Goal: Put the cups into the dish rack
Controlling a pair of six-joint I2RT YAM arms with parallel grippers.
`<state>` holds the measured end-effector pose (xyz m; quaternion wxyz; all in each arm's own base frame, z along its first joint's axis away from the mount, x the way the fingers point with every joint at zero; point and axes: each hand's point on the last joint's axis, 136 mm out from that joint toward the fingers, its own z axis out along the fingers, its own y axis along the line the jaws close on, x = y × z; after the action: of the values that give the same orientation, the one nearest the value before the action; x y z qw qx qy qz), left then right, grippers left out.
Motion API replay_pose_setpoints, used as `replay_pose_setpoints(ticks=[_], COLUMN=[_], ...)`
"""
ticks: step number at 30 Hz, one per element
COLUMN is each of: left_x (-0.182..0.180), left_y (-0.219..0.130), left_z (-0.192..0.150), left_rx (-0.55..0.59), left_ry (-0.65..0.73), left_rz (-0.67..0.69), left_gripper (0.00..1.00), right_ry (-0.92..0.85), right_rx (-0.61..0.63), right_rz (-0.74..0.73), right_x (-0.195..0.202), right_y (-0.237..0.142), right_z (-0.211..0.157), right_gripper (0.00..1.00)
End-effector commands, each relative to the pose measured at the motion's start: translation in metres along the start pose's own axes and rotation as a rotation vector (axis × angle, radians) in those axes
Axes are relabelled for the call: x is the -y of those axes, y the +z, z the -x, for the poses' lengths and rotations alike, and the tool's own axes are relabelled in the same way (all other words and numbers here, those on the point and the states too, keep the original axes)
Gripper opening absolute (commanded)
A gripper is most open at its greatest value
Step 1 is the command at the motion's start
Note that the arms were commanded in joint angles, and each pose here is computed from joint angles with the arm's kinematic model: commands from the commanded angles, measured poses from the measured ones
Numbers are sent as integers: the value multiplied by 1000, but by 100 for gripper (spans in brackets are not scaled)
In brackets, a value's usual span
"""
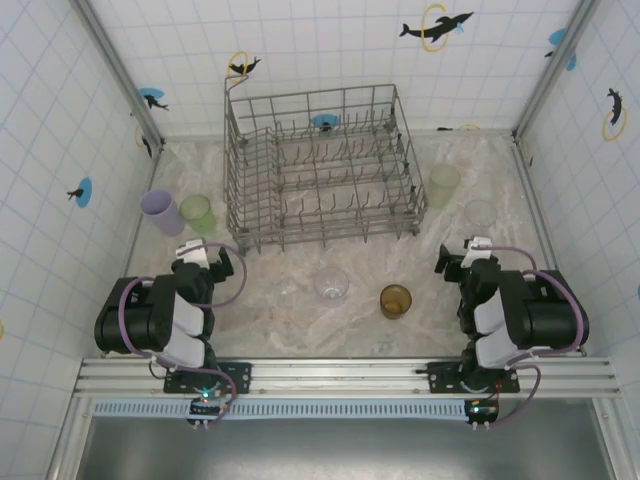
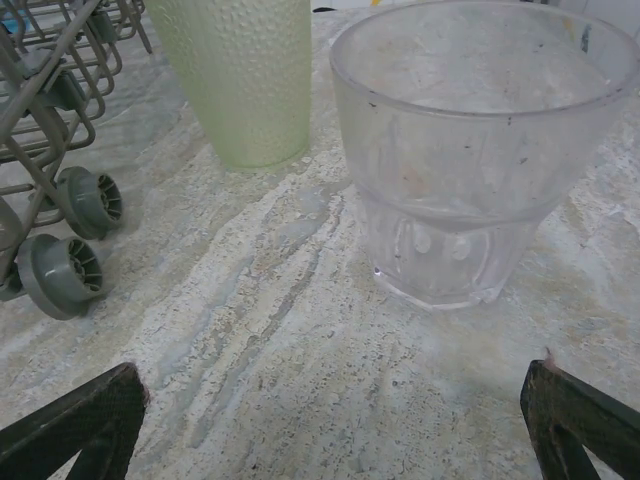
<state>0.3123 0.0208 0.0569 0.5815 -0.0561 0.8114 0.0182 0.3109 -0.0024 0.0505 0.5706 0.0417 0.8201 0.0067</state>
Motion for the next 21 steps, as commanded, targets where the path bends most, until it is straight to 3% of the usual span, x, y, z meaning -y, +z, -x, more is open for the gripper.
replay_pose_setpoints(ticks=[1, 21], left_x=[-1, -3], left_y=[-1, 9], left_z=[1, 4], left_rx=[6, -31], left_ry=[-16, -18], left_rz=[-5, 17], left_gripper=[98, 98], right_ry=[-13, 13], right_rx=[11, 36], right_rz=[26, -28], right_x=[-4, 5], right_y=[-1, -6], right_z=[2, 7], right_gripper=[99, 99])
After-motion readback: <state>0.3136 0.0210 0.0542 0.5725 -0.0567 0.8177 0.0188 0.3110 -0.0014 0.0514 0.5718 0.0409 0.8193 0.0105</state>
